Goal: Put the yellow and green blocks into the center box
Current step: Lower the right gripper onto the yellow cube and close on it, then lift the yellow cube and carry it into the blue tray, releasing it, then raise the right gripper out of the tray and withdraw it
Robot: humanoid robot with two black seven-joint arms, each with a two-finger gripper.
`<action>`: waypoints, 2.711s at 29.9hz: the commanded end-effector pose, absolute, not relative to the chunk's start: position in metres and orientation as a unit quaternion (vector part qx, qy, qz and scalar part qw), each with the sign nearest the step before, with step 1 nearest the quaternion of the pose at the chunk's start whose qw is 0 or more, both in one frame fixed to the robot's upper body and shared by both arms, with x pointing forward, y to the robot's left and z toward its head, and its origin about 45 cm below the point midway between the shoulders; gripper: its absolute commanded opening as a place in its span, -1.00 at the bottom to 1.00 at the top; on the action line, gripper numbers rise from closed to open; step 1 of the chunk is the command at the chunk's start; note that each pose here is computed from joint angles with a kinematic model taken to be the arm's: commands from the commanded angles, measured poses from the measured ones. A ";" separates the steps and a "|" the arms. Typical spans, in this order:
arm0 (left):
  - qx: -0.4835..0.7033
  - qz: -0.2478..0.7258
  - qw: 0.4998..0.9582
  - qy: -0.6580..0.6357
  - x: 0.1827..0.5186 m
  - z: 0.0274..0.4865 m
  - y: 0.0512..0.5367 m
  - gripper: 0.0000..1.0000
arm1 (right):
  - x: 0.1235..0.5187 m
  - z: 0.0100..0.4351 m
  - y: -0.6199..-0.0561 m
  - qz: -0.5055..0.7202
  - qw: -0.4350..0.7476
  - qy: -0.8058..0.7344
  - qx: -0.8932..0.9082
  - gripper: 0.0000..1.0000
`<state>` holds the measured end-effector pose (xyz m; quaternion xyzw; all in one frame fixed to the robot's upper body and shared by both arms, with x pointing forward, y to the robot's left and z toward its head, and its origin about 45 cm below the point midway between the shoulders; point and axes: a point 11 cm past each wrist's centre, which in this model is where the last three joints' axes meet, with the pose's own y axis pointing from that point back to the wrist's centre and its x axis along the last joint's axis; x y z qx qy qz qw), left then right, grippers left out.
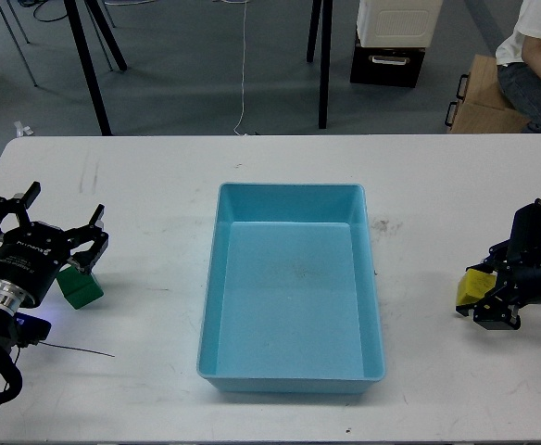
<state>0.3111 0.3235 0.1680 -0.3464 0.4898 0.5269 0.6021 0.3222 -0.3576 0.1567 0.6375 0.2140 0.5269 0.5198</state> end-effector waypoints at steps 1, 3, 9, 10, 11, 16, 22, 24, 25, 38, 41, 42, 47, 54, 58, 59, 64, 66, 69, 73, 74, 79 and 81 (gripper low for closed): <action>-0.346 0.527 0.602 0.490 0.311 0.168 0.323 1.00 | 0.323 0.157 -0.360 0.531 0.522 0.222 0.630 -0.32; -0.346 0.527 0.602 0.490 0.311 0.168 0.323 1.00 | 0.324 0.159 -0.361 0.535 0.523 0.226 0.624 -0.39; -0.346 0.527 0.603 0.489 0.311 0.168 0.323 1.00 | 0.339 0.174 -0.360 0.551 0.529 0.218 0.608 -0.77; -0.346 0.527 0.602 0.490 0.311 0.168 0.323 1.00 | 0.346 0.183 -0.359 0.559 0.531 0.212 0.601 -0.77; -0.346 0.527 0.602 0.490 0.311 0.168 0.323 1.00 | 0.356 0.194 -0.356 0.570 0.532 0.206 0.591 -0.77; -0.346 0.527 0.602 0.490 0.311 0.168 0.323 1.00 | 0.398 0.260 -0.328 0.629 0.523 0.161 0.552 -0.77; -0.346 0.527 0.602 0.489 0.311 0.168 0.324 1.00 | 0.423 0.317 -0.272 0.680 0.480 0.124 0.541 -0.77; -0.346 0.528 0.602 0.490 0.311 0.168 0.324 1.00 | 0.423 0.323 -0.239 0.693 0.450 0.129 0.549 -0.77; -0.346 0.528 0.602 0.490 0.311 0.168 0.324 1.00 | 0.422 0.325 -0.229 0.696 0.440 0.132 0.552 -0.77; -0.343 0.532 0.599 0.491 0.307 0.164 0.327 1.00 | 0.390 0.268 -0.122 0.697 0.372 0.279 0.545 -0.76; -0.343 0.532 0.598 0.491 0.307 0.164 0.327 1.00 | 0.387 0.260 -0.106 0.699 0.363 0.289 0.544 -0.76; -0.343 0.532 0.598 0.492 0.307 0.164 0.327 1.00 | 0.385 0.257 -0.103 0.698 0.362 0.295 0.543 -0.76; -0.343 0.532 0.598 0.492 0.307 0.164 0.327 1.00 | 0.374 0.236 -0.091 0.691 0.354 0.331 0.536 -0.73; -0.343 0.532 0.598 0.491 0.307 0.164 0.327 1.00 | 0.364 0.215 -0.087 0.675 0.349 0.340 0.554 -0.49; -0.343 0.532 0.598 0.492 0.307 0.164 0.327 1.00 | 0.363 0.213 -0.086 0.673 0.348 0.339 0.557 0.37; -0.343 0.532 0.598 0.492 0.307 0.164 0.327 1.00 | 0.365 0.213 -0.087 0.671 0.352 0.336 0.559 0.63; -0.343 0.532 0.598 0.492 0.307 0.164 0.327 1.00 | 0.372 0.207 -0.102 0.652 0.379 0.332 0.567 0.92; -0.343 0.532 0.598 0.491 0.307 0.164 0.327 1.00 | 0.372 0.207 -0.103 0.651 0.380 0.332 0.567 0.92; -0.343 0.532 0.598 0.491 0.307 0.164 0.327 1.00 | 0.374 0.208 -0.106 0.650 0.382 0.327 0.569 0.92; -0.342 0.532 0.601 0.489 0.307 0.165 0.328 1.00 | 0.387 0.228 -0.113 0.657 0.389 0.293 0.576 0.93; -0.342 0.531 0.603 0.487 0.308 0.166 0.328 1.00 | 0.391 0.236 -0.113 0.661 0.387 0.280 0.579 0.94; -0.329 0.528 0.627 0.470 0.311 0.173 0.329 1.00 | 0.409 0.277 -0.118 0.676 0.381 0.206 0.597 0.94; -0.317 0.533 0.643 0.449 0.312 0.181 0.339 1.00 | 0.416 0.297 -0.115 0.681 0.367 0.162 0.613 0.94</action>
